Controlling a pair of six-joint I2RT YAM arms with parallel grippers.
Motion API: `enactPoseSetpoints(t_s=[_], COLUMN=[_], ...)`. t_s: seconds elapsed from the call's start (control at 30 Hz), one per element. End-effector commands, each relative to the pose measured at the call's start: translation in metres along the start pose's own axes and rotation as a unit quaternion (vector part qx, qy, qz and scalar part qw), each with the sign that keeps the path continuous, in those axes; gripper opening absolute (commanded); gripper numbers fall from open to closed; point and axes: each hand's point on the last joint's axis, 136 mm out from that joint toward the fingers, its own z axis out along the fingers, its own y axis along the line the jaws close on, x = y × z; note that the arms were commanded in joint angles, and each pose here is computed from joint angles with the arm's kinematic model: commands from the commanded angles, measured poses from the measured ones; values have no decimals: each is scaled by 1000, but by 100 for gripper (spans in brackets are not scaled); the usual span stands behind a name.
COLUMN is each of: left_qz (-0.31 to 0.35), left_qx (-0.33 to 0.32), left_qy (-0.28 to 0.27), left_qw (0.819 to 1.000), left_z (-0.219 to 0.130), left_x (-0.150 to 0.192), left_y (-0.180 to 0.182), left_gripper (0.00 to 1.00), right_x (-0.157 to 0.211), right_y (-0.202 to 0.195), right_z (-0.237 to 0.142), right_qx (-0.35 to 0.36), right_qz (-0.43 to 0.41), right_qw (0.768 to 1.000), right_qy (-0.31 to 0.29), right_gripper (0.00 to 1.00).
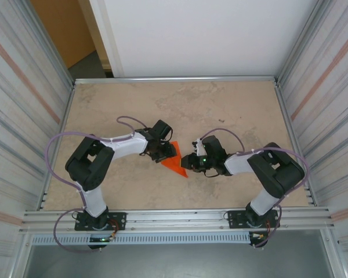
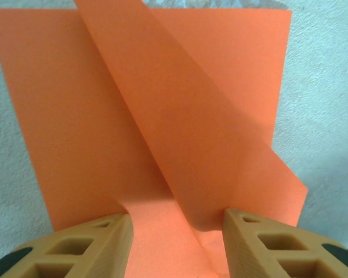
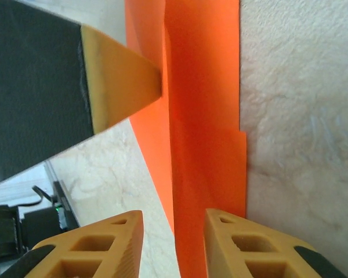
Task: Fold a paper plane with a square sheet of paper (pick it up from the middle)
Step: Fourth fold the wing at the center of the table.
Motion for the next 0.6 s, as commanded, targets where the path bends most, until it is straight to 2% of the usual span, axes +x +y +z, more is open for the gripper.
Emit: enactPoseSetpoints(t_s=[0.0,0.17,0.57], left_qz=[-26,-26,-26], left_qx=[-106,-109,-118], left_qy=[53,58,68], left_qw=[993,992,990], left_z=[21,23,26], left_x=[30,31,35], left_y=[56,56,61], left_gripper=[47,47,50], right_x=[5,7,3], right_y=[-6,-4,4], right_z=[-11,-14,6], right_qx=[40,57,52], right_qz=[-35,-62,-84], right_qw=[999,996,994], right_qy=[11,21,41], right_gripper=[35,36,34])
